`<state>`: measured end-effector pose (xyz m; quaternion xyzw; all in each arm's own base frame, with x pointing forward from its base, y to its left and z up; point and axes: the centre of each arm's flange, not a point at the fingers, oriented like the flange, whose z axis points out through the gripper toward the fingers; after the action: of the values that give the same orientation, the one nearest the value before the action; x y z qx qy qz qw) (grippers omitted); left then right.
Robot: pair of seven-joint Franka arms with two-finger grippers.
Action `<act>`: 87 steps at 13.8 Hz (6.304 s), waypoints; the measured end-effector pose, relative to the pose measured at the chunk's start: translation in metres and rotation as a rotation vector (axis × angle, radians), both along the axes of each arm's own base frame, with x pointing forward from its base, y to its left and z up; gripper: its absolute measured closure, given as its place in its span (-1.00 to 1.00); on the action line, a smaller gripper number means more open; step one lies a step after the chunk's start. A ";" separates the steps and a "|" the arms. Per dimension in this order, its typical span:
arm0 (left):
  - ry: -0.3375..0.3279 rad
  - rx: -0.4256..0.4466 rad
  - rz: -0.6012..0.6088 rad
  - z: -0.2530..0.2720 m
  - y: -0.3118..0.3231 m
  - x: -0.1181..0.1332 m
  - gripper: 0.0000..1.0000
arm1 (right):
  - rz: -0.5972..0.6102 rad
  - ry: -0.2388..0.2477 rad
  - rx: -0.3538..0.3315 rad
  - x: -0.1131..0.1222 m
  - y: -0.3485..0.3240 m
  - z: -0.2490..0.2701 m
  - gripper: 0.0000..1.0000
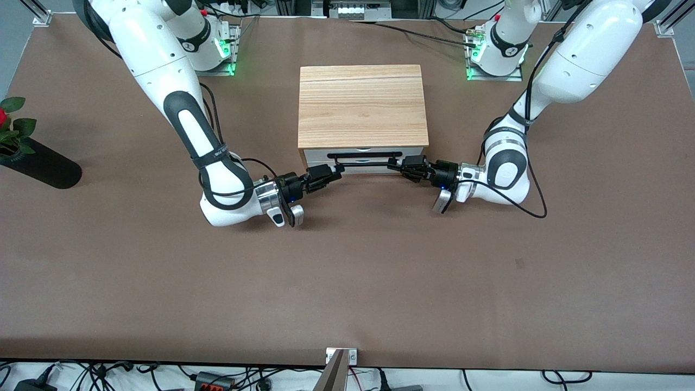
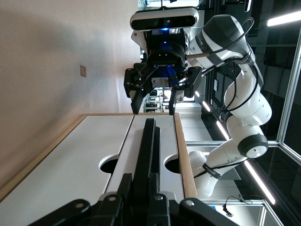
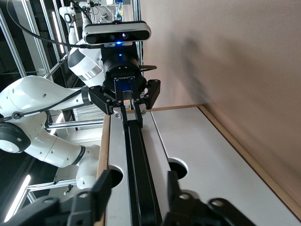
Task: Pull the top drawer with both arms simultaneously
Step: 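Close both grippers on the ends of the black handle, then pull the handle outward with both grippers, sliding the drawer open, then open both grippers and draw them off the handle ends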
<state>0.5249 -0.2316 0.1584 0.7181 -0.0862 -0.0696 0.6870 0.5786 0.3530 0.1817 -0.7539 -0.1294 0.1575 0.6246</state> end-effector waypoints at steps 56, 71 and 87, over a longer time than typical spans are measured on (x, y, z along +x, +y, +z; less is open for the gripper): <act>0.069 -0.003 0.096 0.001 0.012 0.071 0.65 | -0.145 -0.225 0.058 0.039 -0.005 0.001 0.65; 0.069 0.041 0.088 0.006 0.031 0.095 0.65 | -0.299 -0.284 0.076 0.073 -0.018 0.010 0.38; 0.092 0.667 -0.096 0.112 0.098 0.136 -1.00 | -0.455 -0.033 -0.327 0.148 -0.136 0.060 -0.30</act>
<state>0.6605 -0.1339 0.2707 0.8945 -0.0614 -0.1586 0.4134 0.7265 0.2171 0.2416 -0.8568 0.0604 0.0197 0.5117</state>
